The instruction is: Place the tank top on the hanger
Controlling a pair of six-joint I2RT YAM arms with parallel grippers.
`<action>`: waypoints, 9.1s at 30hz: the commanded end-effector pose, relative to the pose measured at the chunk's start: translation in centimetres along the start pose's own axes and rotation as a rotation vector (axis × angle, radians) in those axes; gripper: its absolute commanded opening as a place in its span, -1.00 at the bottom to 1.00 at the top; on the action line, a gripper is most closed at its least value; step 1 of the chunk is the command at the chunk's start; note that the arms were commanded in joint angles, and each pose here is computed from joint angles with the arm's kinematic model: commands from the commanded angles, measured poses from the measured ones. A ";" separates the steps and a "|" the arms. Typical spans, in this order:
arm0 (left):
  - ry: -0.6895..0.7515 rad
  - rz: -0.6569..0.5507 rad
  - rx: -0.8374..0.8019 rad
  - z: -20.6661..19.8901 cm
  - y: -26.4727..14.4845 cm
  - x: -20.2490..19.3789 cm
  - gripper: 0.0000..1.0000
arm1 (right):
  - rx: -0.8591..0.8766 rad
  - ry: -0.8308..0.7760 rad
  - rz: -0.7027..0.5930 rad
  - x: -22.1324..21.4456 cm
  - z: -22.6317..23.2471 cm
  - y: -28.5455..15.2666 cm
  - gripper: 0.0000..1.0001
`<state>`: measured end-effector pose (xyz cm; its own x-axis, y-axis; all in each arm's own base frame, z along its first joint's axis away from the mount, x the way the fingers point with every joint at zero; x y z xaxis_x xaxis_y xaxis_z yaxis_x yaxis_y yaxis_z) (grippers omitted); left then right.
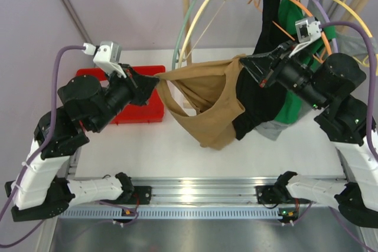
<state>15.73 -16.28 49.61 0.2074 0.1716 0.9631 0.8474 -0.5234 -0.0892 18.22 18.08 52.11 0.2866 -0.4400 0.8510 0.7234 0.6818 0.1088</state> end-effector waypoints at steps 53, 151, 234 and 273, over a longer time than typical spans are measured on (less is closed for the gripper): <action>-0.186 0.477 0.253 5.3 3.4 -28.3 0.11 | -0.418 0.184 0.415 -19.8 -15.4 0.8 0.32; -0.205 0.446 0.244 5.6 2.5 -27.6 0.09 | -0.542 -0.111 -0.098 -2.2 -8.0 15.6 0.25; -0.209 0.446 0.250 5.7 2.7 -27.8 0.07 | -0.530 -0.330 -0.107 1.5 -7.0 13.8 -1.00; -0.201 0.451 0.223 5.1 3.3 -27.9 0.10 | -0.504 -0.288 -0.136 1.1 -7.0 9.1 -1.00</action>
<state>14.82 -17.72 20.35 0.6687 0.1228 0.7333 0.7180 -0.3630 -0.5939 31.45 21.14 46.92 0.1294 -0.1730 0.9764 0.9685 0.2331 -0.0871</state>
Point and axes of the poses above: each gripper's point midway between its finger pads, its own y axis out along the fingers, its own z axis along the line the jaws close on, x = y × z, the point moved 4 cm from there along -y, back along the fingers, and after that the axes turned 10 degrees about y, right-handed, at the moved point
